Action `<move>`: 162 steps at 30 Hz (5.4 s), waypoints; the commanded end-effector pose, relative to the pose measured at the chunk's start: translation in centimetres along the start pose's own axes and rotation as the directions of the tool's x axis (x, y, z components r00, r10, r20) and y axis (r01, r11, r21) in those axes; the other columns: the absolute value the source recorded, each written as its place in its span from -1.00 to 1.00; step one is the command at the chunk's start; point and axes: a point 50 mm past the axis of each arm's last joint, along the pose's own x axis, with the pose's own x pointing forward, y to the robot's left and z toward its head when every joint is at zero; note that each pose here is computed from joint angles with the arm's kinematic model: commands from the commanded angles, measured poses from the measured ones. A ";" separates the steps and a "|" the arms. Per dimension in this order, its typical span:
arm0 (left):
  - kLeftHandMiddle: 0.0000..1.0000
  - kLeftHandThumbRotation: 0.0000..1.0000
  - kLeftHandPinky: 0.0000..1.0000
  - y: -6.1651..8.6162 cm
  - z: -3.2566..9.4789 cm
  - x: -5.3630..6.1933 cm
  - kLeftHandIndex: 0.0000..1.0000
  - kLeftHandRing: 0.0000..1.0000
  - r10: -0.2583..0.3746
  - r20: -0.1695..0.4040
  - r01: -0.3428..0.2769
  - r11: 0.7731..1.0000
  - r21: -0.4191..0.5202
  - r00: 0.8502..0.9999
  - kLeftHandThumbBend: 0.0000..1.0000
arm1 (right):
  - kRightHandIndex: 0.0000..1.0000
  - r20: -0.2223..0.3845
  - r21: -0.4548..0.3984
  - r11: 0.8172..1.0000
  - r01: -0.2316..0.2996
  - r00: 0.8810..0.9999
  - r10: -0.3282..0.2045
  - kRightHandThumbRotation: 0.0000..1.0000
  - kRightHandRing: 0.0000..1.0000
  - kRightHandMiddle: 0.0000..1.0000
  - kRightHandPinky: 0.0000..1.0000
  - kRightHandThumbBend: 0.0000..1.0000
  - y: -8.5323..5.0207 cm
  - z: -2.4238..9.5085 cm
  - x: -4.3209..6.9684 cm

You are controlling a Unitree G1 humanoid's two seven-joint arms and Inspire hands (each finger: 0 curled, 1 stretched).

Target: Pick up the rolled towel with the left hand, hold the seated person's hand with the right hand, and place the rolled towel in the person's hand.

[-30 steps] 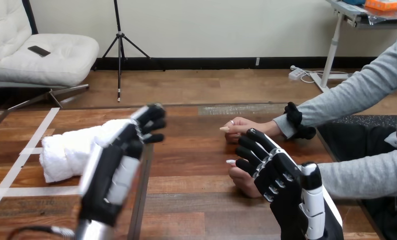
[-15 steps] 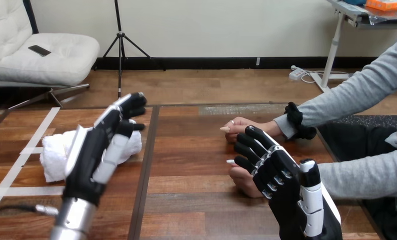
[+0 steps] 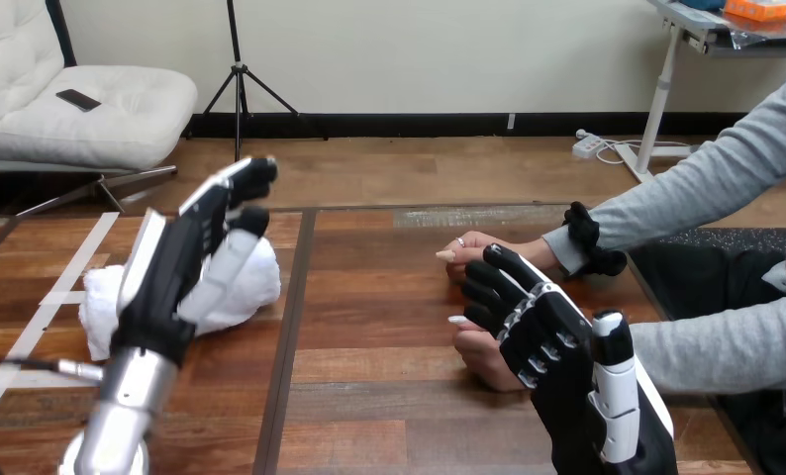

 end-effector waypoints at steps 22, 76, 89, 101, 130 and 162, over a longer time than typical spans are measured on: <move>0.75 0.85 0.55 3.0 1.0 6.2 0.72 0.70 -0.026 -0.030 0.033 0.964 0.264 0.999 0.49 | 0.75 0.088 -0.016 1.000 -0.023 0.996 0.024 1.00 0.80 0.76 0.84 0.35 0.2 1.0 1.9; 0.81 0.55 0.72 3.7 -0.5 10.3 0.76 0.79 0.008 -0.365 0.284 0.610 0.740 0.931 0.35 | 0.74 0.089 -0.011 1.000 -0.019 0.996 0.020 1.00 0.79 0.75 0.78 0.38 0.0 0.9 2.0; 0.84 0.60 0.74 3.6 -0.7 10.6 0.80 0.82 0.031 -0.435 0.335 0.591 0.734 0.900 0.41 | 0.75 0.091 -0.012 1.000 -0.026 0.995 0.027 1.00 0.80 0.75 0.79 0.36 -0.1 1.0 1.9; 0.85 0.61 0.77 3.5 -0.9 10.8 0.82 0.84 0.045 -0.480 0.387 0.530 0.755 0.876 0.55 | 0.75 0.099 -0.020 0.999 -0.027 0.995 0.029 1.00 0.79 0.75 0.78 0.34 -0.2 1.0 1.9; 0.98 0.69 0.93 3.5 -1.1 11.1 0.95 0.97 0.054 -0.590 0.520 0.414 0.747 0.806 0.90 | 0.74 0.104 -0.010 1.000 -0.028 0.994 0.029 1.00 0.78 0.74 0.73 0.33 -0.1 1.1 1.7; 1.00 0.57 1.00 3.0 -1.5 10.8 1.00 1.00 0.062 -0.647 0.597 0.326 0.733 0.760 1.00 | 0.74 0.113 -0.012 1.000 -0.028 0.993 0.029 1.00 0.78 0.73 0.74 0.32 0.0 1.6 1.3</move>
